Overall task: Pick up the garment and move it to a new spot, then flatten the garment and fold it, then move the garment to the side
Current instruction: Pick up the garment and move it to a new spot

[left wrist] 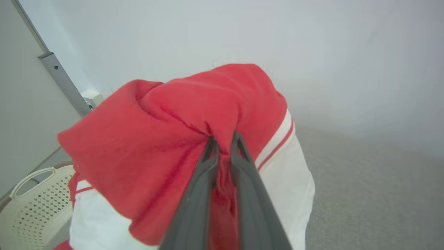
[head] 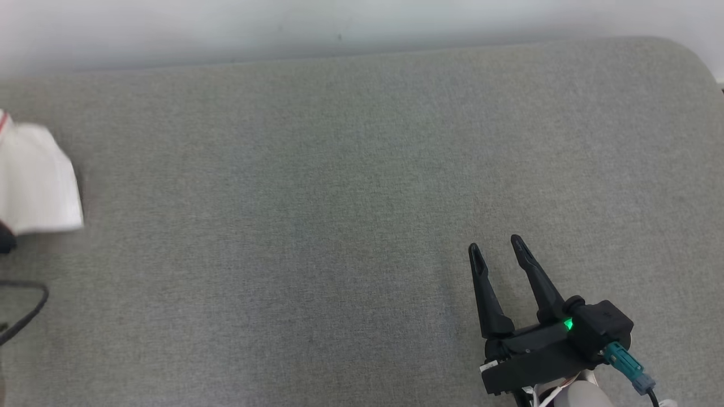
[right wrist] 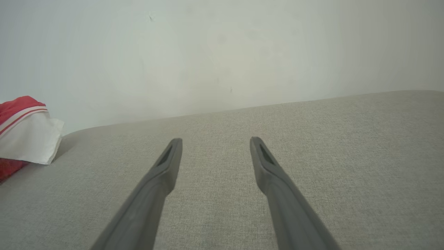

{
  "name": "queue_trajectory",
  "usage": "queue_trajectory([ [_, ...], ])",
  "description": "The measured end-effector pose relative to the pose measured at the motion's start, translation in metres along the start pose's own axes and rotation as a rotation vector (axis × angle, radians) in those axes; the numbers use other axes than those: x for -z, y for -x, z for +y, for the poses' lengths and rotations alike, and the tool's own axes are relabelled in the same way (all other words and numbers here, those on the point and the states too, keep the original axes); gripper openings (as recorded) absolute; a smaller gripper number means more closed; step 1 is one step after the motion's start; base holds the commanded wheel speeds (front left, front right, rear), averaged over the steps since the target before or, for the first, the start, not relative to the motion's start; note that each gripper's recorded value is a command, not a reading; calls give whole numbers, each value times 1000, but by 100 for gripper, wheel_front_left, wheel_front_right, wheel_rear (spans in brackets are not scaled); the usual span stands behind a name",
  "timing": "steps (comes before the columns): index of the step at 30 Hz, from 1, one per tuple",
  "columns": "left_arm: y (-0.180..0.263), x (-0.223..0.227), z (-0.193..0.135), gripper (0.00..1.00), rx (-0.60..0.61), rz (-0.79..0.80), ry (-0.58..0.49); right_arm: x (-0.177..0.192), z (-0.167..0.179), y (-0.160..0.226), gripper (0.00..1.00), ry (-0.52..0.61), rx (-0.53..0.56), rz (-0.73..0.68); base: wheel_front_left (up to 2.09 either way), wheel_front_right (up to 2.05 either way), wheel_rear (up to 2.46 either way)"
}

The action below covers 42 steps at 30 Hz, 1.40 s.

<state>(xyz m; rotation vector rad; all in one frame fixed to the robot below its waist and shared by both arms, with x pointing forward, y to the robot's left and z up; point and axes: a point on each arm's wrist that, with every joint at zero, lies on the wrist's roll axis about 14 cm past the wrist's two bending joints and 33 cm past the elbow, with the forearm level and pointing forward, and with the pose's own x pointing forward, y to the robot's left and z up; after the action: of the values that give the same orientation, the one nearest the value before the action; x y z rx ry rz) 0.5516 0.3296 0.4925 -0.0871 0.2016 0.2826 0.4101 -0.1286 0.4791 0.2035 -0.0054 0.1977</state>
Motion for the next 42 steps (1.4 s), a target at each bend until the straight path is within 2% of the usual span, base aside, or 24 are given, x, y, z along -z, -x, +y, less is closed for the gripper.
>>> queue_trajectory([
  [4,3,-47,-34,0,90,-169,6,-7,2,1,100,-4,-3,-19,0,0,0],
  [8,11,-81,-86,0,212,-295,14,-11,-1,5,100,-4,10,-28,0,0,0],
  [12,27,-104,-153,0,364,-384,27,-10,-10,15,100,-7,44,-22,0,0,0],
  [19,79,-129,-268,0,642,-466,91,-15,-32,35,100,-7,125,-29,0,0,0],
  [23,117,-140,-321,0,799,-501,102,-19,-45,45,100,-3,170,-39,0,0,0],
  [26,142,-142,-349,0,898,-508,118,-21,-54,52,100,-1,202,-42,0,0,0],
  [30,162,-132,-368,0,970,-473,146,-20,-60,56,100,-1,224,-37,0,0,0],
  [33,164,-107,-371,0,973,-398,166,-18,-62,57,100,-7,232,-33,0,0,0],
  [37,157,-50,-359,0,919,-254,150,-16,-62,57,100,-11,232,-26,0,0,0],
  [42,150,37,-328,0,833,-42,107,-12,-61,58,100,-14,232,-13,0,0,0],
])
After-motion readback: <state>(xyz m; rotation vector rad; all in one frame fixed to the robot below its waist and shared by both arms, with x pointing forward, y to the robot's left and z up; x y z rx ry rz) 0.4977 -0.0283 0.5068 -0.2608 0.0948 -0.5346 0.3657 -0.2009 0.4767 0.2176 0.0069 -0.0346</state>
